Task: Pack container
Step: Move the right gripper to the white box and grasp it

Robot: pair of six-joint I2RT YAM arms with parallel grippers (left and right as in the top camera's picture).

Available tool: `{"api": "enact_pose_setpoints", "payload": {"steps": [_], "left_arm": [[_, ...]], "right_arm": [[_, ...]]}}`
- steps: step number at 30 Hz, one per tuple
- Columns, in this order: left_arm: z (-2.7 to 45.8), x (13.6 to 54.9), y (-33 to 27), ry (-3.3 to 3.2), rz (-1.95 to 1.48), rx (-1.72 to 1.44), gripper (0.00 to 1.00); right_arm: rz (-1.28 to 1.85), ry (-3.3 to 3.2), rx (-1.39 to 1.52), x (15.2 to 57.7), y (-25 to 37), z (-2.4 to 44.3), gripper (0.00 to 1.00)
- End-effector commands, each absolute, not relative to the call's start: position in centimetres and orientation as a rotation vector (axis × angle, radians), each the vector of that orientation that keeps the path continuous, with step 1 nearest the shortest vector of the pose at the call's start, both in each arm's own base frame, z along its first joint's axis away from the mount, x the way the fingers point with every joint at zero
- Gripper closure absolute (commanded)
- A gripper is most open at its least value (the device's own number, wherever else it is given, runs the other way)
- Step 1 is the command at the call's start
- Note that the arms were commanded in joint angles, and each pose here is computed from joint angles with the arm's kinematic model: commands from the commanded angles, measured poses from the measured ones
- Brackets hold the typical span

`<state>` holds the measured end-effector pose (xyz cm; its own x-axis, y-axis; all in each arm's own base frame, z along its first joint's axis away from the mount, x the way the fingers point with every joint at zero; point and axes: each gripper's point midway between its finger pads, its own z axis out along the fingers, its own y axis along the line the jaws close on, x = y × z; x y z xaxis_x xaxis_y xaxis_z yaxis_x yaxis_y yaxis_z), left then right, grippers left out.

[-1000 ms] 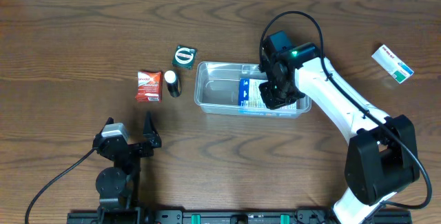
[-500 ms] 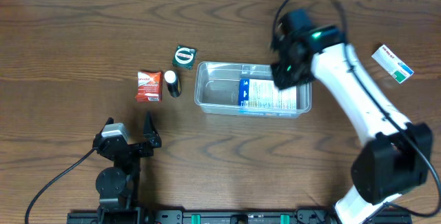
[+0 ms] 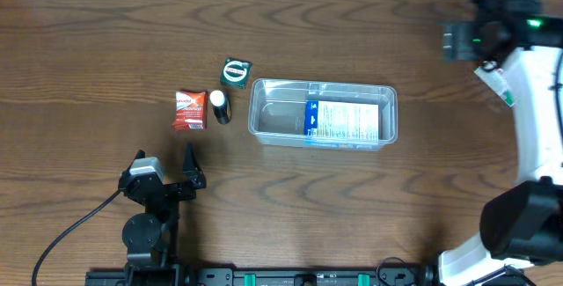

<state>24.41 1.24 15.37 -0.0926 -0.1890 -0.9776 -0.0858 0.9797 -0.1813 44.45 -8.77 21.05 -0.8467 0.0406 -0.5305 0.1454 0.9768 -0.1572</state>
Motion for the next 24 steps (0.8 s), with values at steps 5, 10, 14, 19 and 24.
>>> {"api": "enact_pose_setpoints", "payload": {"steps": [5, 10, 14, 19, 24], "left_arm": [[13.6, 24.3, 1.5, 1.717, -0.061, -0.214, 0.02], [13.6, 24.3, 1.5, 1.717, -0.060, -0.214, 0.02], [13.6, 24.3, 1.5, 1.717, -0.060, -0.214, 0.02], [13.6, 24.3, 1.5, 1.717, -0.060, -0.214, 0.02], [13.6, 24.3, 1.5, 1.717, -0.060, -0.214, 0.02]], "right_arm": [[-0.289, 2.593, 0.026, 43.1, -15.7, 18.2, 0.03], [-0.318, 2.577, -0.096, 43.1, -17.9, 15.4, 0.01], [-0.380, 2.570, -0.204, 43.2, -19.6, 12.5, 0.01], [-0.403, 2.557, -0.224, 43.6, -21.0, 9.5, 0.01], [-0.387, 2.586, -0.220, 44.2, -21.5, 6.2, 0.01]]}}
